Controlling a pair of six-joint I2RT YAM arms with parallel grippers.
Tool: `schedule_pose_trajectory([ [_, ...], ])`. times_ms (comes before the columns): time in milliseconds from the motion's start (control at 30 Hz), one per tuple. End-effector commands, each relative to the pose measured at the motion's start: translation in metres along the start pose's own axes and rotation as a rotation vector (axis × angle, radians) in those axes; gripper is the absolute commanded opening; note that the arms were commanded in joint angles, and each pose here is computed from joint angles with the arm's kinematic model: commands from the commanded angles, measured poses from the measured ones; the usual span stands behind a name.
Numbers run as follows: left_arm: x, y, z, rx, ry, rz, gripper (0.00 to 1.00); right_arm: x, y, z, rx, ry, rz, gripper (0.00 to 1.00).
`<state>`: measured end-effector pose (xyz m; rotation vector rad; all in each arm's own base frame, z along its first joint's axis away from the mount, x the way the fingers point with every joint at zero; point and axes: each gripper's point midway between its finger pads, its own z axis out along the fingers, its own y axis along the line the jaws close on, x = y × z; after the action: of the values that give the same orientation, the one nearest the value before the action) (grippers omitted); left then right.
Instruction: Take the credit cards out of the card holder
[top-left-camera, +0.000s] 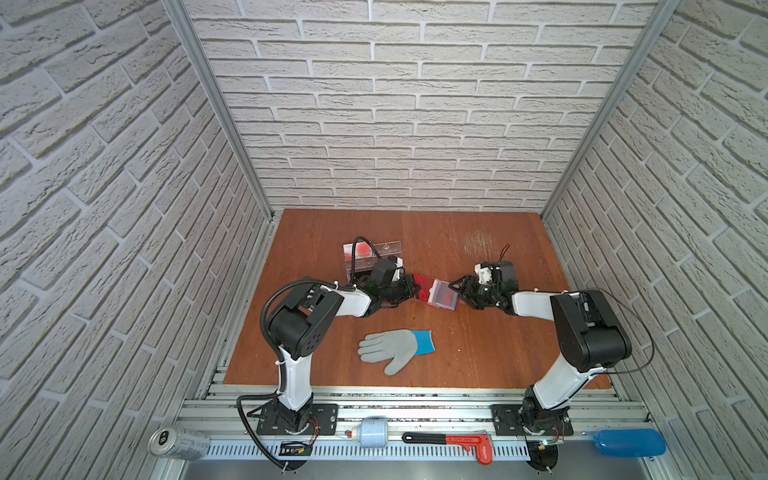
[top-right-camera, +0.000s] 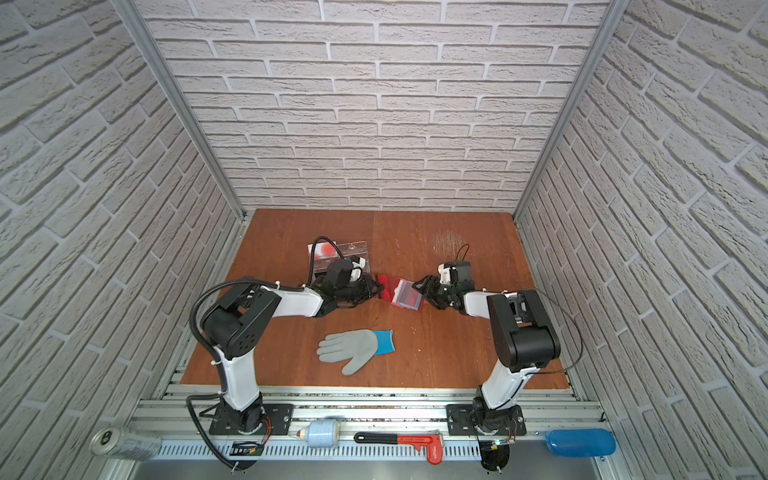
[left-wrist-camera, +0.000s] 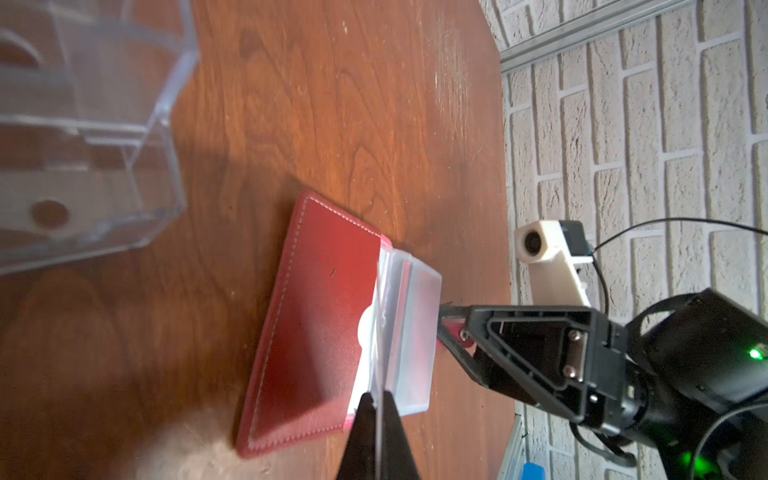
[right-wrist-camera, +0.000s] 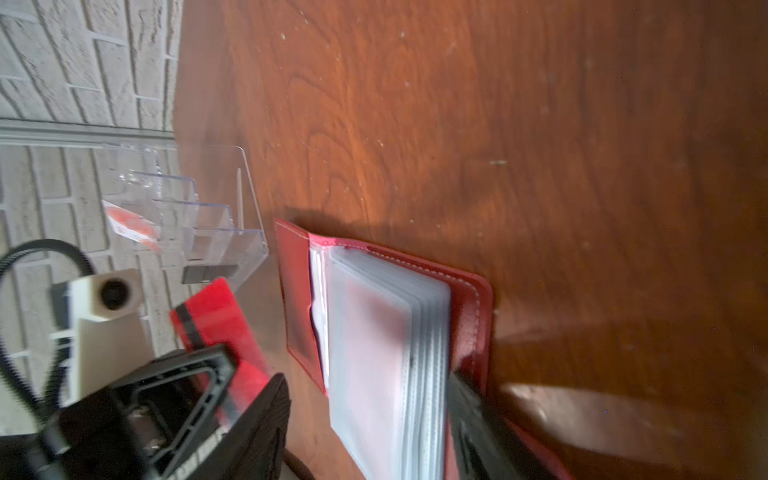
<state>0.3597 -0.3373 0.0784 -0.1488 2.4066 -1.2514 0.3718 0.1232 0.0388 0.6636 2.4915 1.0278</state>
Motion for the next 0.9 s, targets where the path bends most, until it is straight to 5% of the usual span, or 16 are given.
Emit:
schedule_pose_trajectory([
  [0,-0.022,-0.008,-0.023,-0.098,-0.068,0.035,0.00,0.014,-0.020,-0.014,0.180,0.031,-0.058,0.67],
  [333,-0.080,-0.045,-0.078,-0.251,-0.262,-0.033,0.00,0.013,0.039,-0.041,0.196,-0.020,-0.346,0.86],
  [567,-0.094,-0.032,-0.117,-0.476,-0.297,-0.268,0.00,0.017,0.107,-0.062,0.111,-0.134,-0.665,0.87],
  [867,-0.093,-0.033,-0.121,-0.459,-0.277,-0.574,0.00,0.040,0.170,-0.052,-0.015,-0.289,-0.997,0.87],
])
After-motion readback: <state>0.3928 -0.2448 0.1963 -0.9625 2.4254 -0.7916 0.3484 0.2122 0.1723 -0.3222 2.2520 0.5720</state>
